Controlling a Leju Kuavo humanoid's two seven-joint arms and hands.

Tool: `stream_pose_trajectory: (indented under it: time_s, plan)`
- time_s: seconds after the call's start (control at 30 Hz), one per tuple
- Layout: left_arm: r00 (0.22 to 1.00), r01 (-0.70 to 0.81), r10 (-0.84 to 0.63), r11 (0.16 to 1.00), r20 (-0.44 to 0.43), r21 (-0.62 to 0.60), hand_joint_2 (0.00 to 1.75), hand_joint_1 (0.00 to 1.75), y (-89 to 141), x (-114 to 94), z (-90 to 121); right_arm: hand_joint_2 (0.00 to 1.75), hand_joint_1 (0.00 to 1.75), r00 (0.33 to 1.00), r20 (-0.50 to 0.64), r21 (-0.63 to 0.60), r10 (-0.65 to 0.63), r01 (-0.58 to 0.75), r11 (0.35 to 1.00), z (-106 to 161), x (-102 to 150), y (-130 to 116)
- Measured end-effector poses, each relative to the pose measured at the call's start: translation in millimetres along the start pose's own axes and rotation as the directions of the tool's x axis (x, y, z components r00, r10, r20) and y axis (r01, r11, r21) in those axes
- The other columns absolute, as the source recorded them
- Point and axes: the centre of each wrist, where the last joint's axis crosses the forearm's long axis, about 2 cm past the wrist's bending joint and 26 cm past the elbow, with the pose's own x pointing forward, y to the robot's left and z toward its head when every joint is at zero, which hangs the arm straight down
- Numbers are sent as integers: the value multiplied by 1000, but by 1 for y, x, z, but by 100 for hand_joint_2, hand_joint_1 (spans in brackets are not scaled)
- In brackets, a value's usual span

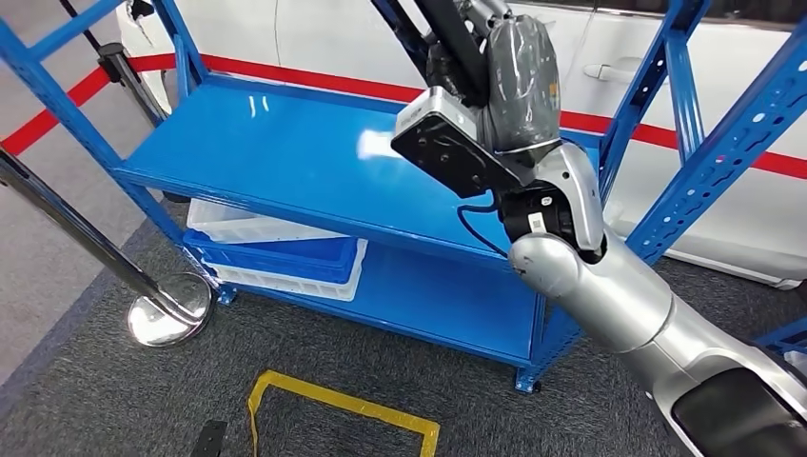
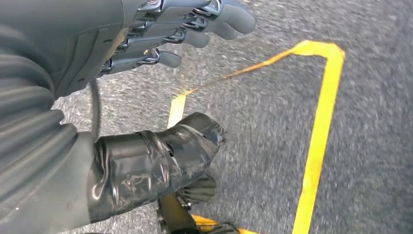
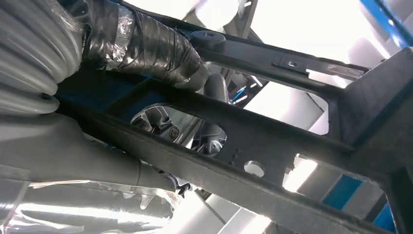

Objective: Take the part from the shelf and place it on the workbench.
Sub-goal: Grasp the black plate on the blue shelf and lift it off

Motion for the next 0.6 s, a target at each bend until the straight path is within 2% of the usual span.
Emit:
stream_pose_trajectory:
  time_s: [0.6]
  plan:
    - [1000, -16, 16, 1000, -20, 3, 175, 0, -1, -3, 2, 175, 175, 1000, -18, -47, -18, 17, 999, 5, -4, -7]
